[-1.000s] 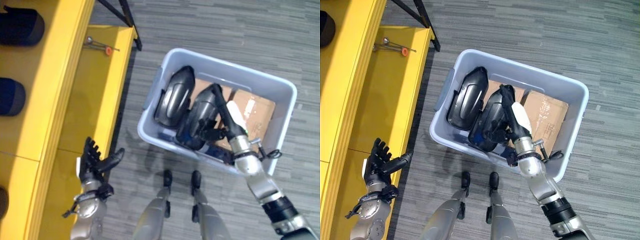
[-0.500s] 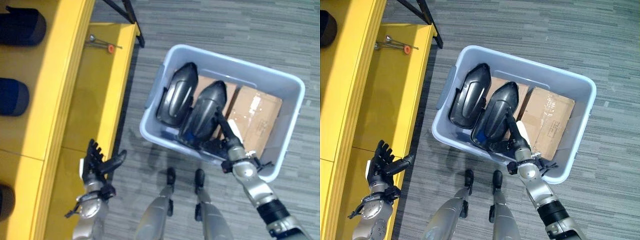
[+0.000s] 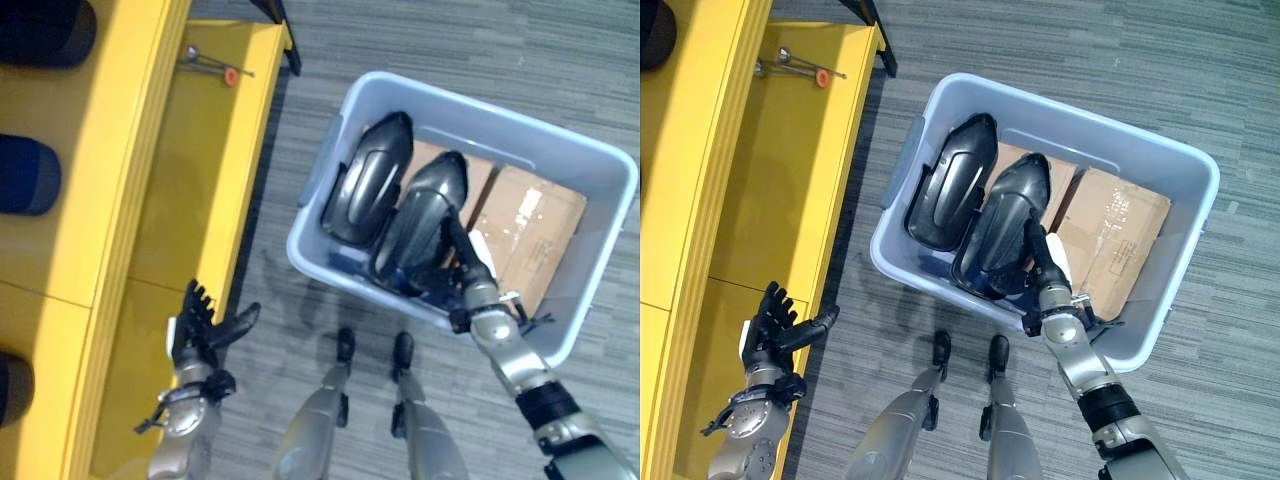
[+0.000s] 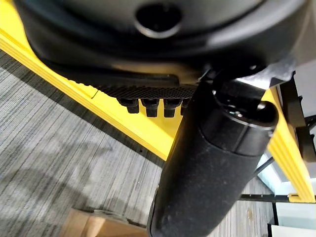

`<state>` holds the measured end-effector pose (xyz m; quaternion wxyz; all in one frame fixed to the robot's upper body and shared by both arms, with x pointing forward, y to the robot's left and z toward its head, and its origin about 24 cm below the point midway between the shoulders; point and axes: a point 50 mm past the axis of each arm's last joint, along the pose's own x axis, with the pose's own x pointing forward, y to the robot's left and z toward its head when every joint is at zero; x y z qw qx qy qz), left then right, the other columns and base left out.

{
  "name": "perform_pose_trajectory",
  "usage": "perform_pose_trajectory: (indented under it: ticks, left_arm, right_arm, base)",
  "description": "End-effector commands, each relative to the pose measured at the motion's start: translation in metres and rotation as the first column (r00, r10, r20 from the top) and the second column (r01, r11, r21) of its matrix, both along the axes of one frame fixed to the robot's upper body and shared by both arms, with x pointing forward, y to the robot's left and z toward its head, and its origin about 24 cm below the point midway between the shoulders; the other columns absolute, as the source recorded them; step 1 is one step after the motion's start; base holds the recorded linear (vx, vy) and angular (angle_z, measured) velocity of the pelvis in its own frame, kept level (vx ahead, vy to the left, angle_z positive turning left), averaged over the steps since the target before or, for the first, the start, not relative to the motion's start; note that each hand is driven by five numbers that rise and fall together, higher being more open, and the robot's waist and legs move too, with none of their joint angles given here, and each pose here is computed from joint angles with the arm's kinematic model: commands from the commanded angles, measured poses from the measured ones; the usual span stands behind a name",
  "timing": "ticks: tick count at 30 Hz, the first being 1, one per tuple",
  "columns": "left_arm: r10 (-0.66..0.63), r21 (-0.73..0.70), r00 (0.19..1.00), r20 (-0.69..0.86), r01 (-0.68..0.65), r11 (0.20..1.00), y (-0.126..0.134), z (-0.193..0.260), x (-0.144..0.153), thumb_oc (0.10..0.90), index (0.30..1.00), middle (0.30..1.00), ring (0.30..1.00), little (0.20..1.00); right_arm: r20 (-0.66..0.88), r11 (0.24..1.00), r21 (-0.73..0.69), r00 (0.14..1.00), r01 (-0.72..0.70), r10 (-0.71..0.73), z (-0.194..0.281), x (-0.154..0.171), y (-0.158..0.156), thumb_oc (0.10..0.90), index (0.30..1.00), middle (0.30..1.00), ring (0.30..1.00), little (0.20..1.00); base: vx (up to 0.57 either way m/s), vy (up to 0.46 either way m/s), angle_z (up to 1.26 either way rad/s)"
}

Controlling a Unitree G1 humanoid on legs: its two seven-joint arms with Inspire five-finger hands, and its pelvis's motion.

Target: Move parts from the plastic box to the shelf.

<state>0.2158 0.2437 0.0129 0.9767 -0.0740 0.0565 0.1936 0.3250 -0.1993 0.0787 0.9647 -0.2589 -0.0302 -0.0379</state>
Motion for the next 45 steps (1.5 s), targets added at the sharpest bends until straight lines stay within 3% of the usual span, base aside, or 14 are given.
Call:
perform_pose_trajectory:
  ticks: [1, 7, 15, 23, 38, 45]
  left_arm:
    - [-0.022, 0.100, 0.992, 0.124, 0.009, 0.995, 0.014, 0.028, 0.000, 0.900, 1.000, 1.000, 1.000, 1.000]
    - [-0.028, 0.099, 0.989, 0.148, 0.013, 0.995, 0.015, 0.033, 0.000, 0.900, 1.000, 1.000, 1.000, 1.000]
    - [-0.027, 0.102, 0.986, 0.164, 0.011, 0.995, 0.015, 0.036, 0.003, 0.900, 1.000, 1.000, 1.000, 1.000]
    - [-0.026, 0.109, 0.982, 0.188, 0.005, 0.994, 0.015, 0.041, 0.002, 0.900, 1.000, 1.000, 1.000, 1.000]
    - [-0.035, 0.124, 0.976, 0.213, 0.009, 0.992, 0.015, 0.047, 0.007, 0.900, 1.000, 1.000, 1.000, 1.000]
    - [-0.030, 0.126, 0.977, 0.211, 0.003, 0.992, 0.017, 0.047, 0.007, 0.900, 1.000, 1.000, 1.000, 1.000]
  right_arm:
    - [0.082, 0.997, -0.074, 0.996, 0.032, -0.026, 0.028, 0.017, -0.012, 0.900, 1.000, 1.000, 1.000, 1.000]
    - [0.071, 0.974, -0.182, 0.989, 0.138, -0.127, 0.033, 0.022, -0.043, 0.900, 1.000, 1.000, 1.000, 1.000]
    - [0.137, 0.951, -0.226, 0.973, 0.211, -0.183, 0.054, 0.027, -0.060, 0.900, 1.000, 1.000, 1.000, 1.000]
    - [0.298, 0.843, -0.420, 0.929, 0.336, -0.222, 0.107, 0.035, -0.079, 0.900, 1.000, 1.000, 1.000, 1.000]
    - [0.454, 0.673, -0.594, 0.874, 0.441, -0.173, 0.167, 0.034, -0.089, 0.900, 1.000, 1.000, 1.000, 1.000]
    - [0.503, 0.645, -0.615, 0.856, 0.452, -0.120, 0.181, 0.026, -0.086, 0.900, 1.000, 1.000, 1.000, 1.000]
  base:
    - [0.00, 0.000, 0.00]
    - [0.02, 0.004, 0.05]
    - [0.01, 0.001, 0.02]
    - [0.00, 0.000, 0.00]
    - [0.00, 0.000, 0.00]
    - [0.00, 0.000, 0.00]
